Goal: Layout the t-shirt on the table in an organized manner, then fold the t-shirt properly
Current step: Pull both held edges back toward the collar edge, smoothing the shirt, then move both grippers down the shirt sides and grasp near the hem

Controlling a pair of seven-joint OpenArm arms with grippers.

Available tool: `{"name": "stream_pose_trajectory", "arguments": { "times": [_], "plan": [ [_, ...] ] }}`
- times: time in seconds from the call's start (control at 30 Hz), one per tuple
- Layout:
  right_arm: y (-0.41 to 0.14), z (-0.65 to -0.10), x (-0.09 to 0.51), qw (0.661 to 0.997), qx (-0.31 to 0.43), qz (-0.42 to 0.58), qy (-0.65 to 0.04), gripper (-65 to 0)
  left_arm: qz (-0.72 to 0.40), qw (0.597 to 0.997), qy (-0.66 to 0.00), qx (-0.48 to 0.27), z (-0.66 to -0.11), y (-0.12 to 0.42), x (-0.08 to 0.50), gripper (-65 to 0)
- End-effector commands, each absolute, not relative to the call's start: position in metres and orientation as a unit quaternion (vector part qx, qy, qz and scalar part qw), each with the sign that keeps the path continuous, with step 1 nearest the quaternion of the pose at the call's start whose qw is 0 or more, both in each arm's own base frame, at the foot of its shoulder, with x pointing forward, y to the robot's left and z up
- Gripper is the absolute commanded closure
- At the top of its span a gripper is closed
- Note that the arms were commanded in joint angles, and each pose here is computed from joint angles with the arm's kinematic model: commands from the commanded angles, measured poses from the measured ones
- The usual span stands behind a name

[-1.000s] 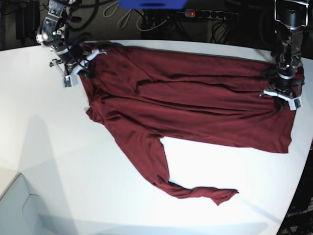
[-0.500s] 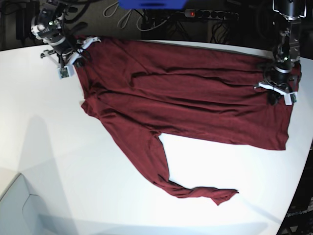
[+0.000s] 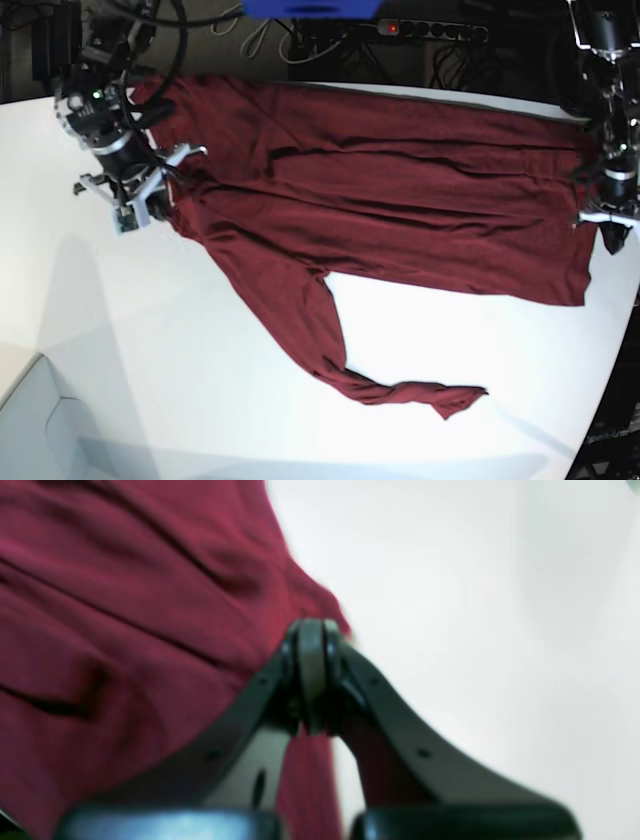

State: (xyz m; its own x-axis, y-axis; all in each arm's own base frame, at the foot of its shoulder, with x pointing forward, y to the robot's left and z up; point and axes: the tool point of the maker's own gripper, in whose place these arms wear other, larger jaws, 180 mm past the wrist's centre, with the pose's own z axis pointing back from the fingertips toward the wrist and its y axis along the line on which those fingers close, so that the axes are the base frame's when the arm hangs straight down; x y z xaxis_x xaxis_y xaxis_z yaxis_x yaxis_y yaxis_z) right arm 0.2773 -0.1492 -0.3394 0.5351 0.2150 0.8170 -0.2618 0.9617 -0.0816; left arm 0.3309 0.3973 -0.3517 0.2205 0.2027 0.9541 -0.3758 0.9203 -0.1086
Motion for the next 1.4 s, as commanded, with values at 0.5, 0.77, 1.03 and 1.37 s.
{"name": "stream_pose_trajectory", "arguments": {
  "times": [0.5, 0.77, 1.03, 1.37],
  "plan": [
    [-0.087, -0.359, 0.365, 0.862, 0.131, 0.163, -0.462, -34.2, 0.277, 0.765, -0.575, 0.083, -0.329, 0.462, 0.394, -22.7],
    [-0.088, -0.383, 0.404, 0.878, 0.159, 0.160, -0.423, -35.6, 0.250, 0.762, -0.589, 0.101, -0.307, 0.461, 0.415, -47.0],
    [-0.085, -0.401, 0.419, 0.881, 0.187, 0.145, -0.408, -35.4, 0.228, 0.813, -0.521, 0.127, -0.358, 0.445, 0.423, -49.3],
    [-0.097, -0.402, 0.418, 0.869, 0.187, 0.133, -0.439, 0.0, 0.227, 0.814, -0.519, 0.127, -0.358, 0.444, 0.426, -49.3]
  ]
}}
